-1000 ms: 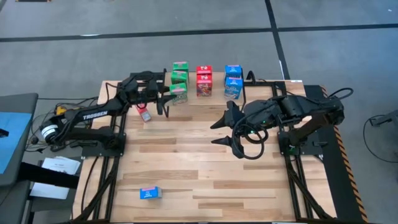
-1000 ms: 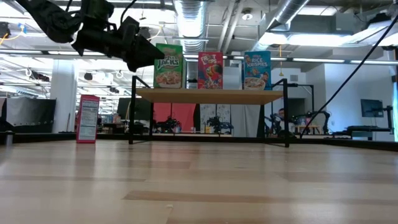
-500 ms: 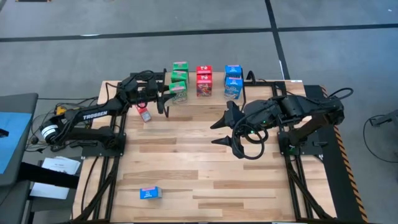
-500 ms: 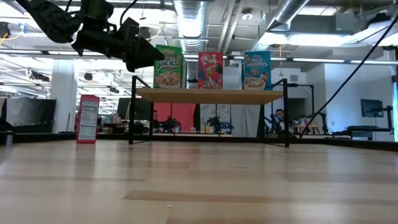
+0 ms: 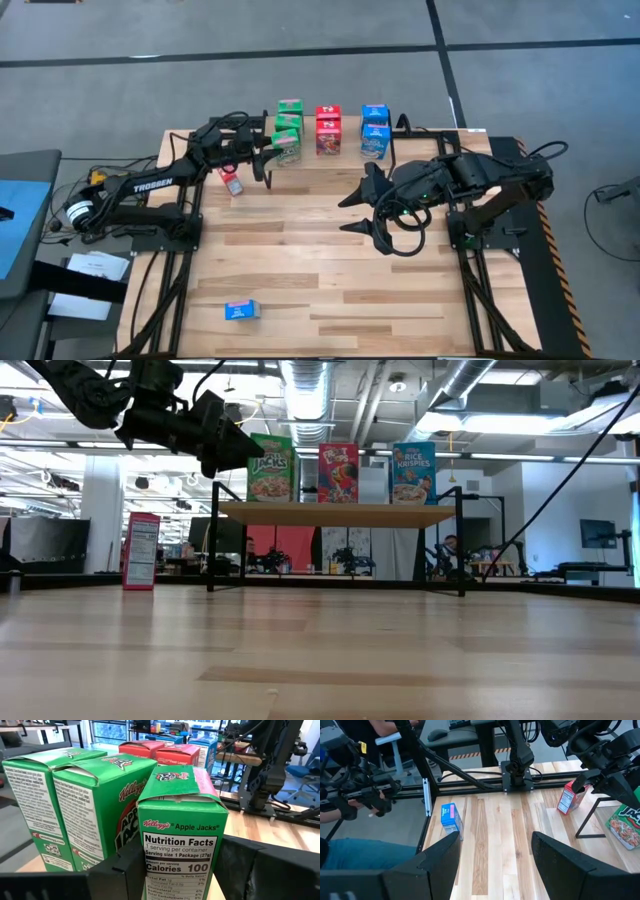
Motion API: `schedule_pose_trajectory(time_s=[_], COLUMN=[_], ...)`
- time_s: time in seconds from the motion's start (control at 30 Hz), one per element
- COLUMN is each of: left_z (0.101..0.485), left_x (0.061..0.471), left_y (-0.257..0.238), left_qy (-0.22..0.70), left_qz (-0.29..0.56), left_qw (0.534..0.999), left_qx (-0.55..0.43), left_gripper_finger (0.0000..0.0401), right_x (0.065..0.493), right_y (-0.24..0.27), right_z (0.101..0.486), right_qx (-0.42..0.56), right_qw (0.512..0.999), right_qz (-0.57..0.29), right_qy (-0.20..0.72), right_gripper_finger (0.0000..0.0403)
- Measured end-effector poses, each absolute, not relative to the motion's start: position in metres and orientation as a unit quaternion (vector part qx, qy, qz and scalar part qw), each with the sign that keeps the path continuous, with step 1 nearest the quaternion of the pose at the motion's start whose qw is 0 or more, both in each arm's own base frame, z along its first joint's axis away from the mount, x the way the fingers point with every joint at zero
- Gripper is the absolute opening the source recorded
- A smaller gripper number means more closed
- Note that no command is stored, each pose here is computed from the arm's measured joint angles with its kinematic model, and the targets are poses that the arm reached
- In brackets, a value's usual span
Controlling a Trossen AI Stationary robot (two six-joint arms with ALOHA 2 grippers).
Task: Stack cereal on shelf
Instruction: Put the green cereal box on the shelf aligned with the other green cereal boxes
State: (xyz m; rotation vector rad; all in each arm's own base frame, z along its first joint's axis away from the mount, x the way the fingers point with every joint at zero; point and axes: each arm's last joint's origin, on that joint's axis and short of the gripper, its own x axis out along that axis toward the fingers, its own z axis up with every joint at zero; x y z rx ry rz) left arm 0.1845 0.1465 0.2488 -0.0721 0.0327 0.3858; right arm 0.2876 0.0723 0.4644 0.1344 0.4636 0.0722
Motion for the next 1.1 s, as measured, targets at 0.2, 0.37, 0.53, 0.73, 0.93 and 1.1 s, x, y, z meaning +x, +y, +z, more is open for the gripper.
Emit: schedule_pose_trajectory(time_s=[0.2,0.37,0.53,0.73,0.93,1.1], left_z=[0.2476,0.2470,0.2472,0.2474,0.2475,0.2476], left_x=[0.1839,0.1833,0.1841,0.1844,0.1843,0.1843], left_y=[0.1477,0.1488,0.1470,0.1461,0.1462,0.1463], left_qy=[0.019,0.016,0.014,0.014,0.013,0.010], left_qz=[0.215,0.237,0.204,0.189,0.192,0.192], left_qw=[0.975,0.969,0.975,0.978,0.977,0.976], left_qx=[-0.052,-0.072,-0.089,-0.092,-0.090,-0.103], left_gripper_finger=[0.0204,0.0226,0.0231,0.0231,0.0231,0.0231], right_x=[0.2876,0.2876,0.2876,0.2876,0.2876,0.2877], right_y=[0.0723,0.0723,0.0723,0.0723,0.0723,0.0723], right_z=[0.4644,0.4644,0.4644,0.4644,0.4644,0.4643], right_qx=[0.067,0.067,0.067,0.070,0.071,0.071], right_qw=[0.970,0.970,0.970,0.970,0.970,0.970], right_qz=[0.036,0.036,0.036,0.035,0.035,0.035], right_qy=[0.230,0.230,0.230,0.230,0.230,0.230], right_gripper_finger=[0.0270,0.0270,0.0270,0.0270,0.0270,0.0270])
